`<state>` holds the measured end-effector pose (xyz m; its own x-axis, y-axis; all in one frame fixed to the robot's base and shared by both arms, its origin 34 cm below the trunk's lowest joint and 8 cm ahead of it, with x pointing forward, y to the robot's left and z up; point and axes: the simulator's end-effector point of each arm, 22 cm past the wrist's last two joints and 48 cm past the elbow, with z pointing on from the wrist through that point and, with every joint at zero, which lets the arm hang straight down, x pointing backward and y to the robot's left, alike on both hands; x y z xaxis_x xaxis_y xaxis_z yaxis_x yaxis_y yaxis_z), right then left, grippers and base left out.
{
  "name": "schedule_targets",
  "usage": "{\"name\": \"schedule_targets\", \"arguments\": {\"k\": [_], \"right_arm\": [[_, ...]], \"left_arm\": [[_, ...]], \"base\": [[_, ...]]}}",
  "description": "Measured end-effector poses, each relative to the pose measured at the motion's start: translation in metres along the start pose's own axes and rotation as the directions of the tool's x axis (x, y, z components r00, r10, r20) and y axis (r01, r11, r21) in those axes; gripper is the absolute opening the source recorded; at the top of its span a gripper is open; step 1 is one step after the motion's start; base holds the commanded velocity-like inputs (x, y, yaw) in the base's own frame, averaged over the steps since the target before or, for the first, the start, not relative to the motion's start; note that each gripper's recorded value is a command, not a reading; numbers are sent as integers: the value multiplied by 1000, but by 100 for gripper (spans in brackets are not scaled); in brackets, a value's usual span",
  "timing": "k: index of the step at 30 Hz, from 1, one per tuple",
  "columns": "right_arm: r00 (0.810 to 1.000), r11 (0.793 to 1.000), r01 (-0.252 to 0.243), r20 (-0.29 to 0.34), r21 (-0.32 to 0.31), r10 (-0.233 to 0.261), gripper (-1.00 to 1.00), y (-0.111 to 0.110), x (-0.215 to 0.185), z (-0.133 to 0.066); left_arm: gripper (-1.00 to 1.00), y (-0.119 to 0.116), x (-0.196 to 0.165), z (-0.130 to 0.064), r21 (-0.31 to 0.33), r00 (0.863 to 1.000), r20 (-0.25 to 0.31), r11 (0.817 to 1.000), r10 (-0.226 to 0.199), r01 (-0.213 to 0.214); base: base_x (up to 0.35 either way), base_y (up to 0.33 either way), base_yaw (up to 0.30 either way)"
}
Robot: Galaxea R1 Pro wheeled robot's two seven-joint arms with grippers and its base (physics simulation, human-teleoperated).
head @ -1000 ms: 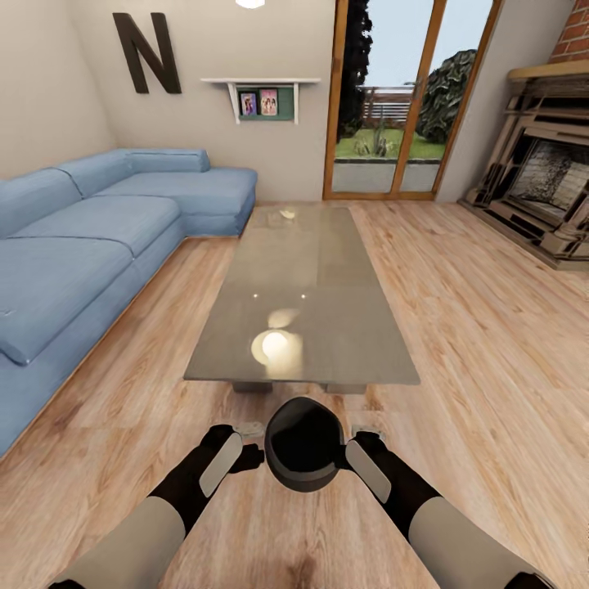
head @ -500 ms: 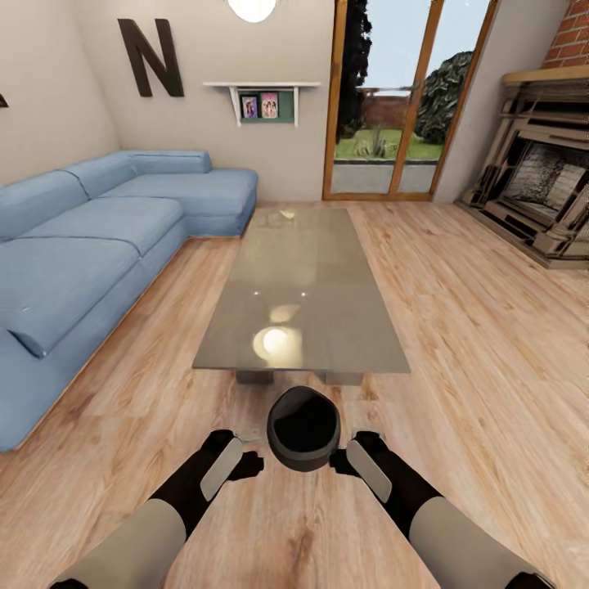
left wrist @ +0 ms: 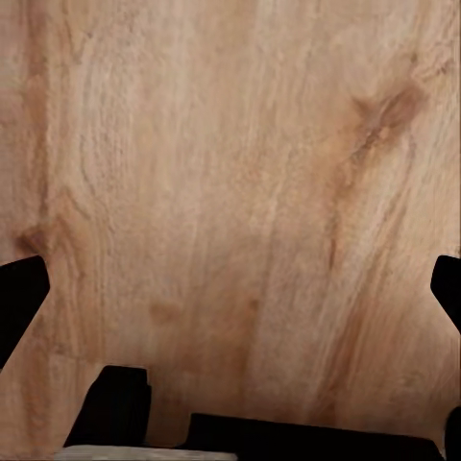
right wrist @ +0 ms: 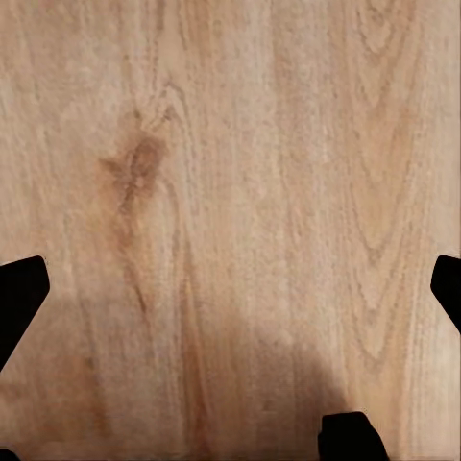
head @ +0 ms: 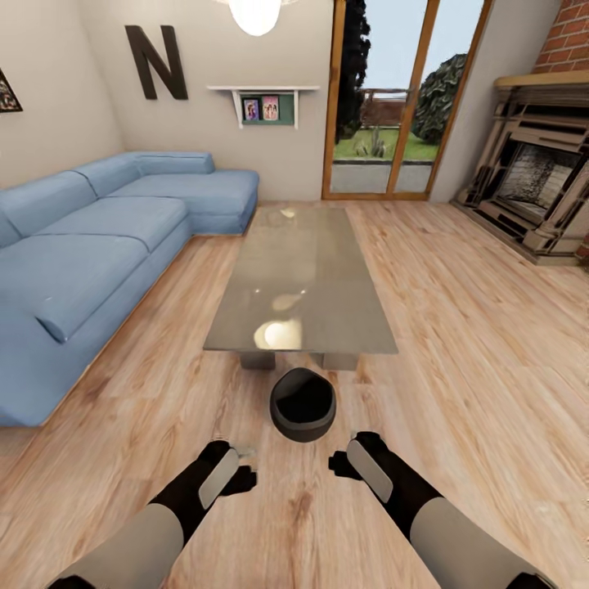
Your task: Place each of the two pumpkins and all three candles from the living room inside a cabinet in the living room (use any cabinet), then make sure every cabinet is closed, and position the cauldron so it is next to a table in the living room.
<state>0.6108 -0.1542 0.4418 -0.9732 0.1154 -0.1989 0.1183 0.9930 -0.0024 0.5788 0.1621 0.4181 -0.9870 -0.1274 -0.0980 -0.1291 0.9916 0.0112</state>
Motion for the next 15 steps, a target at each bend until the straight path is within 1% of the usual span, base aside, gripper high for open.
{"name": "schedule_targets", "arguments": {"k": [2, 3, 4, 6, 7, 10, 15], "right_arm": [[1000, 1000, -2, 0, -4, 2, 100, 1, -1, -4], [1000, 1000, -2, 7, -2, 2, 100, 1, -2, -6], [1000, 1000, -4, 16, 1, 4, 100, 1, -3, -7], [999, 1000, -17, 30, 0, 17, 100, 1, -6, -10], [999, 999, -32, 40, -3, 32, 100, 1, -5, -10], [994, 997, -75, 75, -6, 75, 100, 0, -6, -12], [992, 995, -96, 88, -1, 96, 100, -2, -4, -19]], "left_arm": [[100, 6, 7, 2, -15, 1000, -12, 1000, -4, 4], [100, 8, 9, 3, -23, 1000, -11, 1000, -13, 12], [100, 11, 8, 4, -30, 1000, 3, 999, -24, 24], [100, 13, 6, 3, -37, 999, 23, 999, -38, 39], [100, 15, 5, 2, -42, 998, 33, 998, -47, 48], [100, 22, 9, 2, -59, 998, 36, 996, -60, 63], [100, 27, 12, -2, -70, 996, 44, 994, -76, 79]], "base": [[-68, 0, 0], [-24, 0, 0], [-15, 0, 0], [-10, 0, 0], [-5, 0, 0], [-2, 0, 0], [0, 0, 0]]}}
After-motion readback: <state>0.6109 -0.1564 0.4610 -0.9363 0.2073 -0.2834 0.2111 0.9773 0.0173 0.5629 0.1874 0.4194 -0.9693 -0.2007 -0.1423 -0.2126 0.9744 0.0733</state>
